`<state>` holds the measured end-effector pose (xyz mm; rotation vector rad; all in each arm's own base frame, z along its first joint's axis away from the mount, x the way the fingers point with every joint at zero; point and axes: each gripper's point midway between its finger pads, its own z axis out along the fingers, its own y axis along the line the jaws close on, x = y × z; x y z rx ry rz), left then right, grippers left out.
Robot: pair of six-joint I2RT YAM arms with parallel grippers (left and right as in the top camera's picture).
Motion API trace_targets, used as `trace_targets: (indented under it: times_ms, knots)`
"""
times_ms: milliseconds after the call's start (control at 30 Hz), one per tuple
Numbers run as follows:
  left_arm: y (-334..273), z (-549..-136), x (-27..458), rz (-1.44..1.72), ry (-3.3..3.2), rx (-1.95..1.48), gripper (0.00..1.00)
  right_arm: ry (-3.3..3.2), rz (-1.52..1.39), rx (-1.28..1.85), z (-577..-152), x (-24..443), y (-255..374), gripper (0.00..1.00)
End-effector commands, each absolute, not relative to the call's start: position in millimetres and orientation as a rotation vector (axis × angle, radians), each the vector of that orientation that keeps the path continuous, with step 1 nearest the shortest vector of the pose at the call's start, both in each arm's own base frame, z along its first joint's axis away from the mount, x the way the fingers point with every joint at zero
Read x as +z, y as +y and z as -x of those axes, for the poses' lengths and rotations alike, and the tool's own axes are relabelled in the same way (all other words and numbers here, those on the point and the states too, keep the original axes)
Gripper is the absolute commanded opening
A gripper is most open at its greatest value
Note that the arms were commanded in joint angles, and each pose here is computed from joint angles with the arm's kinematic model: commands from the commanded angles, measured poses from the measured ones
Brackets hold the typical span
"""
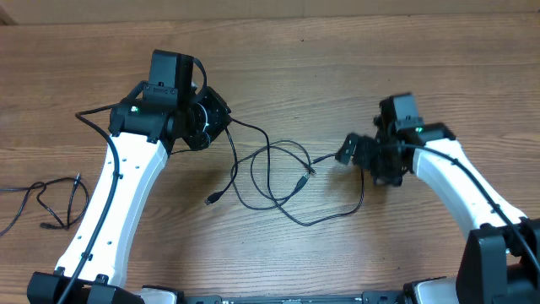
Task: Untangle cables
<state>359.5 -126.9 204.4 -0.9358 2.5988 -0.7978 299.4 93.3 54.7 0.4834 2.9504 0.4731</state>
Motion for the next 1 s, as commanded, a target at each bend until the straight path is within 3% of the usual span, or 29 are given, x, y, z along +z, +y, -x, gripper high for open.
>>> trace_targets:
  times_ms: [0,100,133,233,333,433,567,700,967]
  knots:
    - [-125.3,-363.8,206.8,0.966,2.581,-0.782,0.04,2.967,-0.485,0.502,-285.6,39.9,94.9,0.96]
    - [-125.4,-363.8,206.9,0.966,2.581,-0.783,0.04,2.973,-0.475,0.586,-278.5,32.1,103.3,0.84]
    - [-125.3,-363.8,206.8,0.970,2.580,-0.783,0.04,2.971,-0.471,0.612,-277.7,31.5,105.9,0.75]
    - [-125.3,-363.7,206.8,1.002,2.574,-0.788,0.04,2.947,-0.436,0.718,-279.7,33.7,117.1,0.33]
    - [-125.2,-363.5,206.3,1.095,2.554,-0.803,0.04,2.881,-0.269,0.936,-285.1,48.8,141.0,0.13]
    - [-124.8,-363.0,204.1,1.220,2.527,-0.816,0.04,2.755,-0.030,1.230,-284.4,75.1,170.4,0.09]
    - [-115.4,-359.8,194.9,1.396,2.486,-0.745,0.04,2.665,0.076,1.402,-281.2,94.3,185.0,0.09]
    - [-105.4,-349.7,179.1,1.625,2.446,-0.642,0.10,2.518,0.240,1.599,-273.1,122.0,199.4,0.04]
    - [-136.6,-338.2,148.3,1.775,2.560,-0.637,0.13,2.362,0.366,1.728,-271.1,150.1,210.2,0.04]
